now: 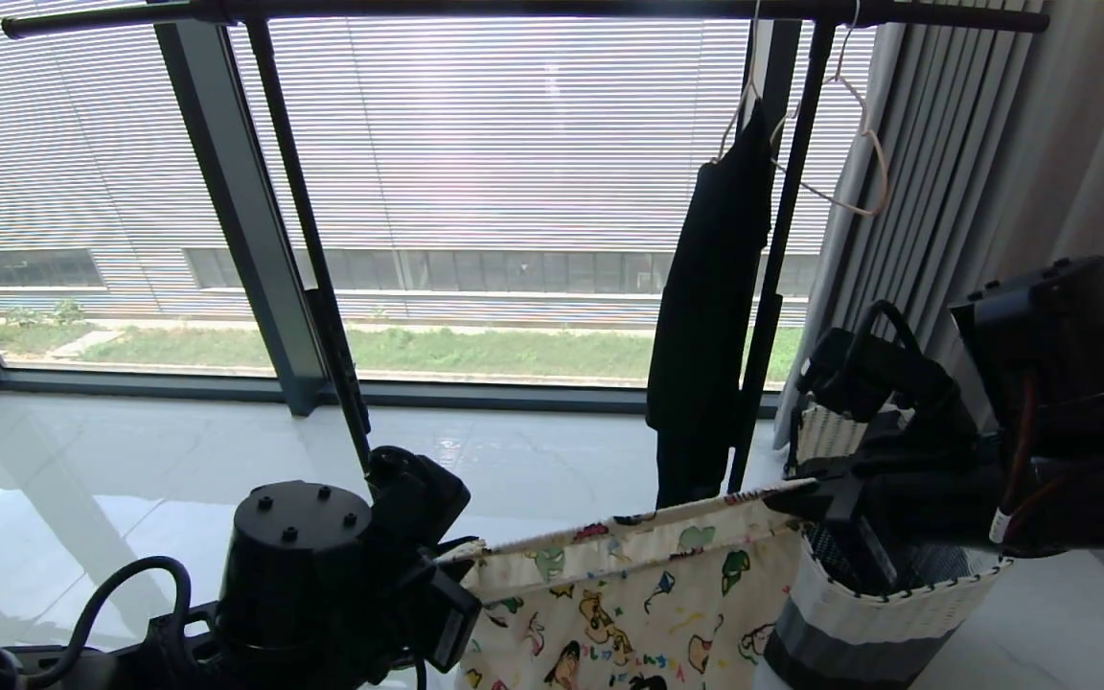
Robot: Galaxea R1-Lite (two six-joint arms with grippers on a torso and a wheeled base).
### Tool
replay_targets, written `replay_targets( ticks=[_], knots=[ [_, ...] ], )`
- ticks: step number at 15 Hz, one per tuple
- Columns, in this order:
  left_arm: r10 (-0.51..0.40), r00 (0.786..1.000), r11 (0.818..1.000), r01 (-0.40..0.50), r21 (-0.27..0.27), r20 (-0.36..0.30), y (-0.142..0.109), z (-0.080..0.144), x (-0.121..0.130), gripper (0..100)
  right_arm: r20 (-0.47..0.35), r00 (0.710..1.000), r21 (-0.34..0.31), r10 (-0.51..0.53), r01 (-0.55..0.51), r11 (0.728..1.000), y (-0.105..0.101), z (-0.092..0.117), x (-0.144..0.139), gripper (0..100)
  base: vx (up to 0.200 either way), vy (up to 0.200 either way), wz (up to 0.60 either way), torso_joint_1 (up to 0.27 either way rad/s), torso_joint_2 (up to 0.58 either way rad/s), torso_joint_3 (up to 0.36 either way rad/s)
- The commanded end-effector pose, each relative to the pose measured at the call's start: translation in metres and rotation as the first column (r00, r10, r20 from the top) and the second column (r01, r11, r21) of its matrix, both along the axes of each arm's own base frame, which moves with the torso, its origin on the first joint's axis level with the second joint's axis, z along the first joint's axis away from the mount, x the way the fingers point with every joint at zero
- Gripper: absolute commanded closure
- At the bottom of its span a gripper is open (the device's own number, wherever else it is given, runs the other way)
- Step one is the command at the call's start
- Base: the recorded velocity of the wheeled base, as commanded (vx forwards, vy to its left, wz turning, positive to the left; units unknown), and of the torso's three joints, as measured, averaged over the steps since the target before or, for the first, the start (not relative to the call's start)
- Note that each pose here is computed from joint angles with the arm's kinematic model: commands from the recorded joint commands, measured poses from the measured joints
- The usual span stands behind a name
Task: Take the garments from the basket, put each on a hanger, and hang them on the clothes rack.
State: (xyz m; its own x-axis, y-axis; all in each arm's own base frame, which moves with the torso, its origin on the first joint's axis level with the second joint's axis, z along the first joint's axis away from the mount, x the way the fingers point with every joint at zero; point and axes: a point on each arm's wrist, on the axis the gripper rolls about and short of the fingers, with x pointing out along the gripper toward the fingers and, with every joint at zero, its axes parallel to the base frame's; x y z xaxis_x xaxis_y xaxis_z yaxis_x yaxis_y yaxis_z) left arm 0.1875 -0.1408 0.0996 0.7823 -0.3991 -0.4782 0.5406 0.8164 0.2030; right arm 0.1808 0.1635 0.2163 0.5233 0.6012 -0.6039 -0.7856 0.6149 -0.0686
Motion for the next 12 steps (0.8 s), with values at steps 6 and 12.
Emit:
replay_targets(
  ticks=[6, 12],
  knots=[
    [0.007, 0.958, 0.992, 0.029, -0.122, 0.287, 0.005, 0.123, 0.001, 100, 0.138, 0.99, 0.089, -0.034, 0.021, 0.996, -0.019, 0.038, -0.03, 100, 0.0, 0.0, 0.0, 0.0, 0.0, 0.0],
    [-0.081, 0.987, 0.955, 0.118, -0.272, 0.141, -0.002, 0.235, -0.017, 100, 0.261, 0.955, 0.206, -0.141, 0.087, 0.975, -0.014, 0.112, 0.0, 100, 0.0, 0.0, 0.0, 0.0, 0.0, 0.0]
  ],
)
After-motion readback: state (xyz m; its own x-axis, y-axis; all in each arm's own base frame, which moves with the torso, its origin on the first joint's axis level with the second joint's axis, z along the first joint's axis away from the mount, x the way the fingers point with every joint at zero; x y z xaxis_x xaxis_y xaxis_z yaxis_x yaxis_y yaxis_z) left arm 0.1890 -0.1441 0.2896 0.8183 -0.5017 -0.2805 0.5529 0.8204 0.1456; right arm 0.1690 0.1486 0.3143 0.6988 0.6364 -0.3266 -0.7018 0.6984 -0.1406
